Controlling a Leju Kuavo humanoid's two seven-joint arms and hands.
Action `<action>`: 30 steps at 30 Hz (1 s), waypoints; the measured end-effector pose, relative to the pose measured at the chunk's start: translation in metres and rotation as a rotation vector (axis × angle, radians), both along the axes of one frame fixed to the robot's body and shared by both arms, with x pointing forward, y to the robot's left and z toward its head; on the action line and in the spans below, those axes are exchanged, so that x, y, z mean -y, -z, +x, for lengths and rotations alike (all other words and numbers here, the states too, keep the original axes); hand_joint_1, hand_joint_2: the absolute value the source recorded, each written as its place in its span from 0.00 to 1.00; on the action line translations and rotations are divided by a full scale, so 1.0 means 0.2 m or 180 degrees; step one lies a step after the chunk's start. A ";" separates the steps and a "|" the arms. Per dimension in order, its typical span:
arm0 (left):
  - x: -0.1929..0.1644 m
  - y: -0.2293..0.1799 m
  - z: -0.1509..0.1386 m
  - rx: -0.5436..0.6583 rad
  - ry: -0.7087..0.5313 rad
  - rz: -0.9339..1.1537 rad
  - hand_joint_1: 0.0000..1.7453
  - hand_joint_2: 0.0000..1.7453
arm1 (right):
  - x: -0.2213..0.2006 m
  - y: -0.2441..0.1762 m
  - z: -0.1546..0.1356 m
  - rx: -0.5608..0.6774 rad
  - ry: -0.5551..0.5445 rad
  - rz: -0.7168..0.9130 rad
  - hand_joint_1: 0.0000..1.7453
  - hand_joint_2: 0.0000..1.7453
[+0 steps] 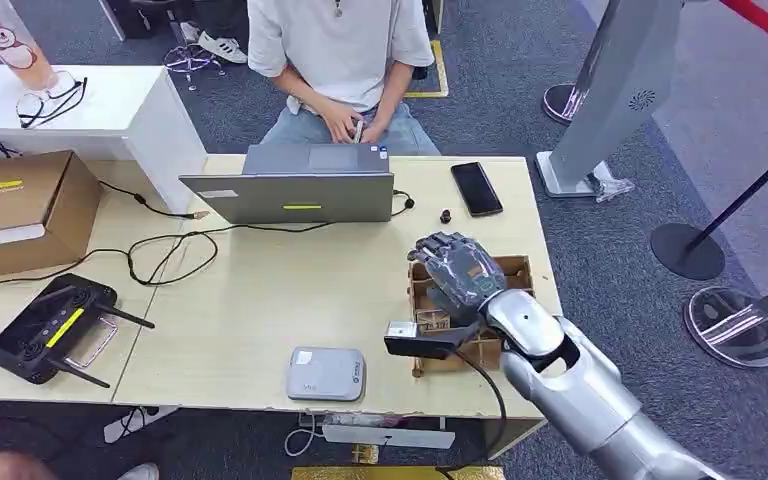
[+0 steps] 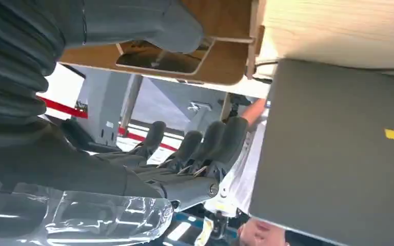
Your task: Pass the card to the sensor for recognition and then transmit it.
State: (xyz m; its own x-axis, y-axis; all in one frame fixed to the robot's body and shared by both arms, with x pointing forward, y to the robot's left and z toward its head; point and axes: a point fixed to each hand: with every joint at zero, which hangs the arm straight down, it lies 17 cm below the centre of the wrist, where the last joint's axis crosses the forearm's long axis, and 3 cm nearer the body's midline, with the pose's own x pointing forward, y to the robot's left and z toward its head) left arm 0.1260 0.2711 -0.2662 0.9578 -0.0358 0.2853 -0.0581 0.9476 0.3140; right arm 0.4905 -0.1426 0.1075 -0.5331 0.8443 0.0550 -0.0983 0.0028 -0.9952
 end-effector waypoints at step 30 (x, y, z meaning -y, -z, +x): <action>0.00 0.00 0.00 -0.0006 -0.0003 -0.0002 0.00 0.00 | 0.18 0.10 0.01 -0.0089 0.0297 -0.0033 0.45 1.00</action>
